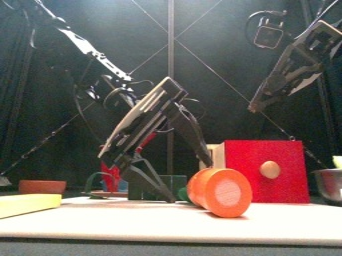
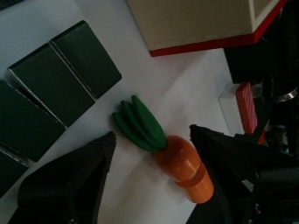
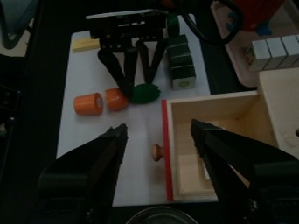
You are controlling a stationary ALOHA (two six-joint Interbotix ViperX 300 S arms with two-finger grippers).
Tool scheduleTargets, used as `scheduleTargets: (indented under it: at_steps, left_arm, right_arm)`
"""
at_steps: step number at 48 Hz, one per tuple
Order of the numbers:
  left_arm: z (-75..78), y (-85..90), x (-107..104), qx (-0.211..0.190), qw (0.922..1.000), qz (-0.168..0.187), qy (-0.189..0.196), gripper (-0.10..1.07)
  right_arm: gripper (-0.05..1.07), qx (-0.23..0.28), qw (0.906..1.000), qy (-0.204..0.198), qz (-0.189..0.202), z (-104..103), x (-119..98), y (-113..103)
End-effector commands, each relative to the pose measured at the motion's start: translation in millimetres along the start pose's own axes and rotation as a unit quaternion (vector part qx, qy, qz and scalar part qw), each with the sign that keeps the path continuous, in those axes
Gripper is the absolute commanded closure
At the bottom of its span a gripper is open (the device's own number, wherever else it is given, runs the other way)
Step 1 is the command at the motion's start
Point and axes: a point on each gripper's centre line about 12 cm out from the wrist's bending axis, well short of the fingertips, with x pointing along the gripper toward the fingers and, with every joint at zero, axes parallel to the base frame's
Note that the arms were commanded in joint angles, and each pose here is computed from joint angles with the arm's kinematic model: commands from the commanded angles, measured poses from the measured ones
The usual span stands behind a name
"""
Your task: Put carrot top into soy sauce container
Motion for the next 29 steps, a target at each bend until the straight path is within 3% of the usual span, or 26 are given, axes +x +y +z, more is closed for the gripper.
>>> scheduleTargets:
  at_steps: [1,14,29]
  left_arm:
    - [6.6,-13.3,-0.4,-0.005,0.9998,-0.016,-0.01,-0.02]
    - [7.2,-13.6,9.4,-0.021,0.9997,-0.012,-0.009,0.01]
    - [3.1,-9.9,12.5,-0.032,0.9995,-0.006,-0.004,0.22]
  right_arm:
    - [0.11,-0.002,0.9998,-0.019,0.001,10.7,-3.3,1.3]
    - [0.11,0.001,0.9999,-0.016,0.001,8.2,-3.0,1.1]
    - [0.11,0.0,0.9999,-0.016,0.001,8.2,-3.0,1.1]
